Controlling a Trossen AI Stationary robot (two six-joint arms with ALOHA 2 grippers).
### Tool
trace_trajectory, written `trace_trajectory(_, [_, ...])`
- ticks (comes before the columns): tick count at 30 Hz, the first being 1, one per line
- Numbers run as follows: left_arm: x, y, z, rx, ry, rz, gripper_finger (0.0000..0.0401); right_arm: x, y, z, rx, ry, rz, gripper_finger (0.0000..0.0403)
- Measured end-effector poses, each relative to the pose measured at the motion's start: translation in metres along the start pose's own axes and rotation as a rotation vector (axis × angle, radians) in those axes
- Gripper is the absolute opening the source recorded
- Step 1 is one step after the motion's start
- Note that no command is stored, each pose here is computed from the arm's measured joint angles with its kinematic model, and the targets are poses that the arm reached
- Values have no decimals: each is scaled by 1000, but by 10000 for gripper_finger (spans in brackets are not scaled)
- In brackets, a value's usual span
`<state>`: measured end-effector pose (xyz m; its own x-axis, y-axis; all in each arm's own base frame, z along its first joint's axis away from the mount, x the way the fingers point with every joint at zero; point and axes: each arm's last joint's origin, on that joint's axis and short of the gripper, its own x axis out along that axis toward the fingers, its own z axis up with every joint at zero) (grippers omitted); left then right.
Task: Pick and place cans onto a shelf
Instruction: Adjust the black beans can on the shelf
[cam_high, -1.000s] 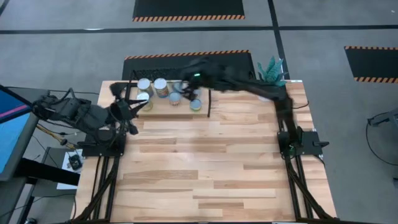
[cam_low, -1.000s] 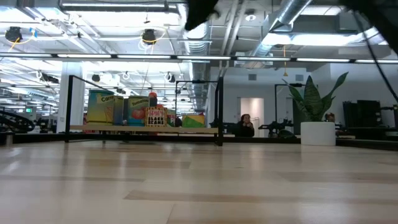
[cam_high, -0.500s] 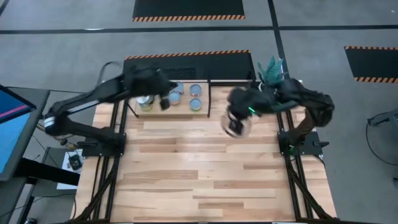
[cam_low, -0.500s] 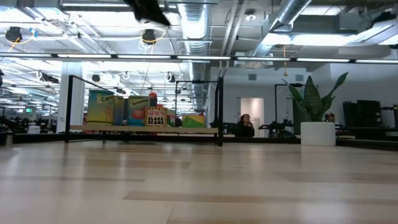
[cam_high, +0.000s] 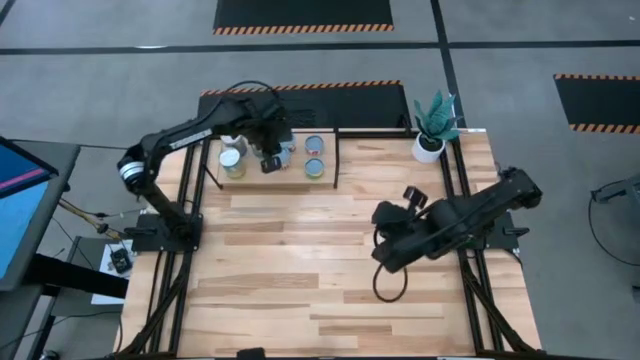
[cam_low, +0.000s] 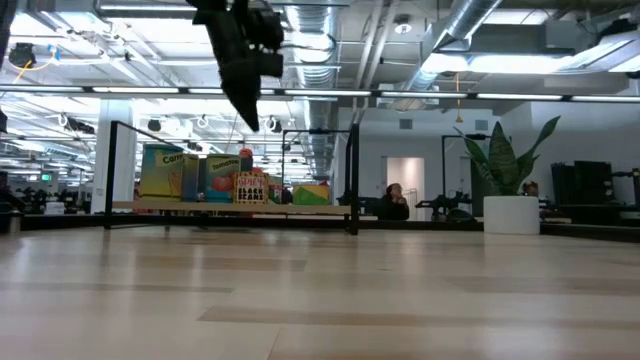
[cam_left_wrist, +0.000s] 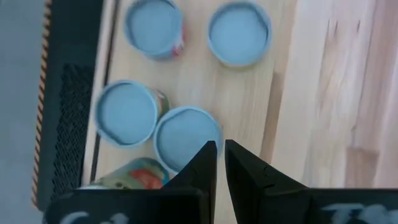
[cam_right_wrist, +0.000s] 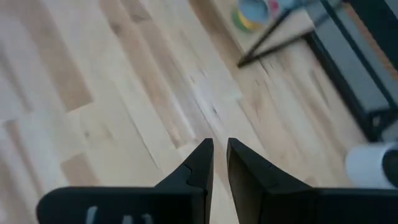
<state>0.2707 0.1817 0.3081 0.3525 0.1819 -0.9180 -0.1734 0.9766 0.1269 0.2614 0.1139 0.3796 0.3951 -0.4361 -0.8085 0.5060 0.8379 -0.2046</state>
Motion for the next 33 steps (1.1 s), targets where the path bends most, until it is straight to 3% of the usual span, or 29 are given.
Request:
trace_trajectory(8, [35,4,2,54,126,7,22,43,24,-35,40,137,-35,70])
trace_trajectory(24, [71,12,5,38,226,102,22,47,37,-47,16,98,14,70])
trace_trajectory(33, [83,10,4,28,259,78,22,46,39,-47,14,92,25,70])
